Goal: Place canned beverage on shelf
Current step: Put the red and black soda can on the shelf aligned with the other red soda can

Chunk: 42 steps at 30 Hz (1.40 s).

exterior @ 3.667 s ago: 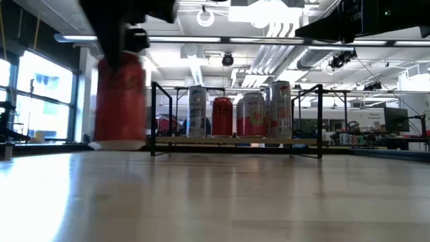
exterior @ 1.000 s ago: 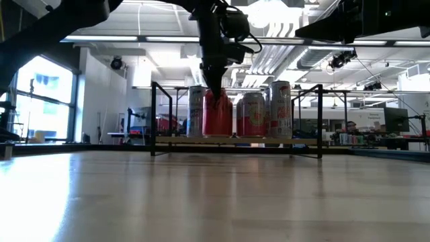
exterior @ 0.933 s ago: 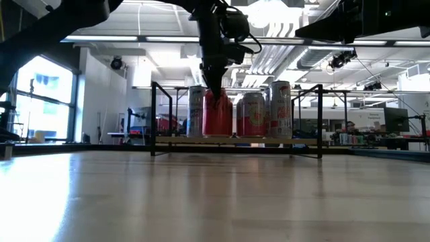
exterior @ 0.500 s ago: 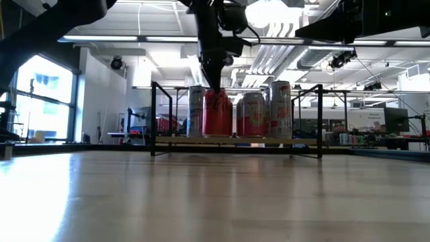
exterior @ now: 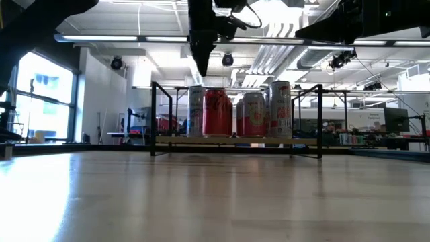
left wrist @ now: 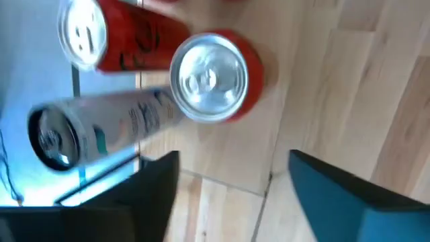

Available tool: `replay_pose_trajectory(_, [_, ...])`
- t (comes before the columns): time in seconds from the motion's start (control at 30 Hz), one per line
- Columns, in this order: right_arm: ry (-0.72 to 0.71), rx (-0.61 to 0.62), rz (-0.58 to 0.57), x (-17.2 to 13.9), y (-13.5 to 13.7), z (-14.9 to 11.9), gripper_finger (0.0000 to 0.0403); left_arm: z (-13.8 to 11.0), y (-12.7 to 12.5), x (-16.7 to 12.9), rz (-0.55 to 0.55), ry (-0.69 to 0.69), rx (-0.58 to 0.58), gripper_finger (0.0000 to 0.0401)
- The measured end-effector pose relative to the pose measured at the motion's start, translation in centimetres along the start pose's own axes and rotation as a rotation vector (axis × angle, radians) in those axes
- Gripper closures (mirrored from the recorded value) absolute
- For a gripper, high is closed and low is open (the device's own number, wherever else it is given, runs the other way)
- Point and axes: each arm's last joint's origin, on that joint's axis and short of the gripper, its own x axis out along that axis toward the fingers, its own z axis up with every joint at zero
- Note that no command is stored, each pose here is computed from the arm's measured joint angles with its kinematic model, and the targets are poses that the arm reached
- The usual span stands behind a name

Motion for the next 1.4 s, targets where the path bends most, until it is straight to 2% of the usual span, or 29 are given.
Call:
replay_pose_trajectory(0.1, [0.003, 0.0, 0.001, 0.0, 0.0, 0.0, 0.0403, 0.1, -0.8, -0.2, 0.004, 0.002, -0.035, 0.0197])
replay_pose_trajectory(0.2, [0.015, -0.001, 0.005, 0.0, 0.1, -0.1, 0.0403, 0.3, -1.8, 0.0, -0.001, 0.006, -0.041, 0.028])
replay_pose_trajectory(0.3, [0.024, -0.003, 0.009, 0.0, 0.1, -0.2, 0.0403, 0.3, -2.0, 0.7, 0.006, 0.019, -0.107, 0.0364])
replay_pose_trajectory(0.37, [0.024, -0.003, 0.008, 0.0, 0.1, -0.2, 0.0403, 0.2, -1.7, 1.5, 0.039, 0.045, -0.163, 0.039])
replay_pose_trajectory(0.47, [0.024, -0.004, 0.009, 0.0, 0.1, -0.2, 0.0403, 0.2, -1.4, 2.6, 0.047, 0.055, -0.231, 0.0381])
replay_pose_trajectory(0.73, [0.024, -0.004, 0.008, 0.0, 0.1, -0.2, 0.0403, 0.8, -2.1, 5.4, -0.01, 0.027, -0.257, 0.0397])
replay_pose_trajectory(1.17, [0.024, -0.004, 0.008, 0.0, 0.1, -0.2, 0.0403, 1.2, -0.6, 6.4, 0.002, -0.029, -0.319, 0.04])
replay_pose_trajectory(1.4, [0.026, -0.005, 0.009, 0.0, 0.1, -0.3, 0.0403, 0.9, -0.6, 6.4, 0.002, 0.0, -0.311, 0.0401])
